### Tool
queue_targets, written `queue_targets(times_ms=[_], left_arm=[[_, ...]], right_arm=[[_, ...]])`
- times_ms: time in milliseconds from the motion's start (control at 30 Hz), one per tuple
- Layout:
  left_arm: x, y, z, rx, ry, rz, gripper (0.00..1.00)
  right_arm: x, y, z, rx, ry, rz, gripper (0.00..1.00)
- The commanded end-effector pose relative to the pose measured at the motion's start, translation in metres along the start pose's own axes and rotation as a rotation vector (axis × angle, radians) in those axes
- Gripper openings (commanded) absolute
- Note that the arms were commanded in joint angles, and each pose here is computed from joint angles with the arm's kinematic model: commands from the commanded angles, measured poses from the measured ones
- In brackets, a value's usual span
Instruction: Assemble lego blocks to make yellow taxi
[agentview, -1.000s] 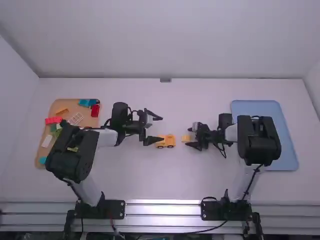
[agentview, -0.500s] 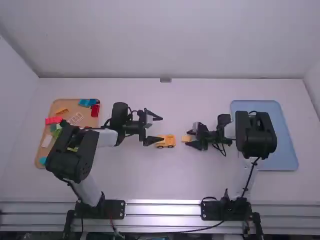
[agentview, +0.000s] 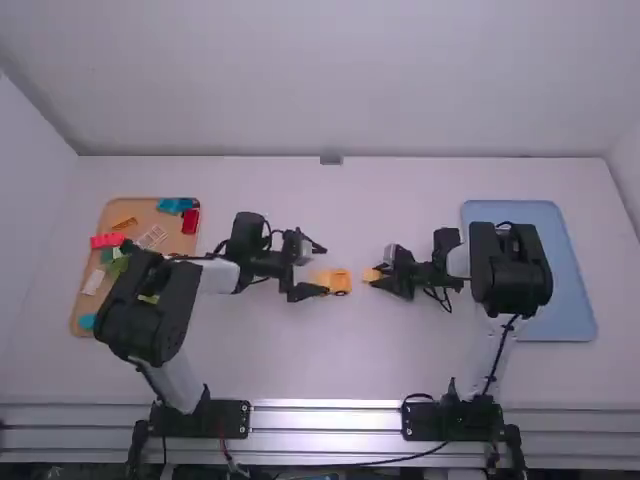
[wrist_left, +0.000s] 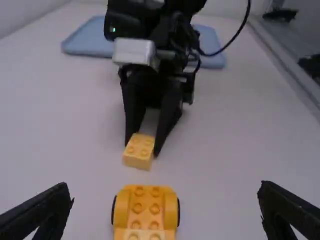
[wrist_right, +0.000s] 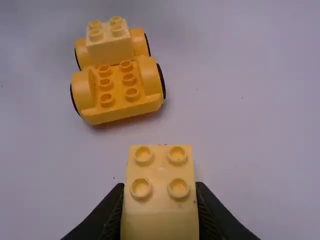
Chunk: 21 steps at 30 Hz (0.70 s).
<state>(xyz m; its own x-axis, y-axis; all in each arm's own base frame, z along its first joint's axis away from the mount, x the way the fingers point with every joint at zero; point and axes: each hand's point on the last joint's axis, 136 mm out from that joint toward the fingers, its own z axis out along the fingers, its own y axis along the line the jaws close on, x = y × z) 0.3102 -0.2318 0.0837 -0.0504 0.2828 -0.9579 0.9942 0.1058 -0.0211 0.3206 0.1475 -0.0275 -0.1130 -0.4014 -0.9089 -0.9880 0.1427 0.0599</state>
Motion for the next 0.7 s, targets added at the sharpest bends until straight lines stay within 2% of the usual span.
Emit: queue_targets(times_ms=[0, 100, 333, 567, 667], left_arm=[[0.025, 0.004, 0.013, -0.049, 0.1, 0.025, 0.99], [0.041, 0.008, 0.021, -0.076, 0.152, 0.025, 0.99], [0.074, 0.016, 0.029, -0.105, 0.188, 0.005, 0.99], [0.088, 0.018, 0.032, -0.114, 0.204, -0.003, 1.0], [0.092, 0.017, 0.032, -0.108, 0.211, -0.002, 0.92]], right_arm=[[-0.007, -0.002, 0.0, -0.008, -0.035, 0.008, 0.29], [-0.019, -0.001, -0.003, -0.011, -0.069, -0.007, 0.26], [-0.047, 0.007, -0.005, -0.033, -0.056, -0.043, 0.27], [-0.071, 0.019, 0.002, -0.068, -0.036, -0.102, 0.26], [-0.074, 0.022, 0.01, -0.084, -0.031, -0.133, 0.26]])
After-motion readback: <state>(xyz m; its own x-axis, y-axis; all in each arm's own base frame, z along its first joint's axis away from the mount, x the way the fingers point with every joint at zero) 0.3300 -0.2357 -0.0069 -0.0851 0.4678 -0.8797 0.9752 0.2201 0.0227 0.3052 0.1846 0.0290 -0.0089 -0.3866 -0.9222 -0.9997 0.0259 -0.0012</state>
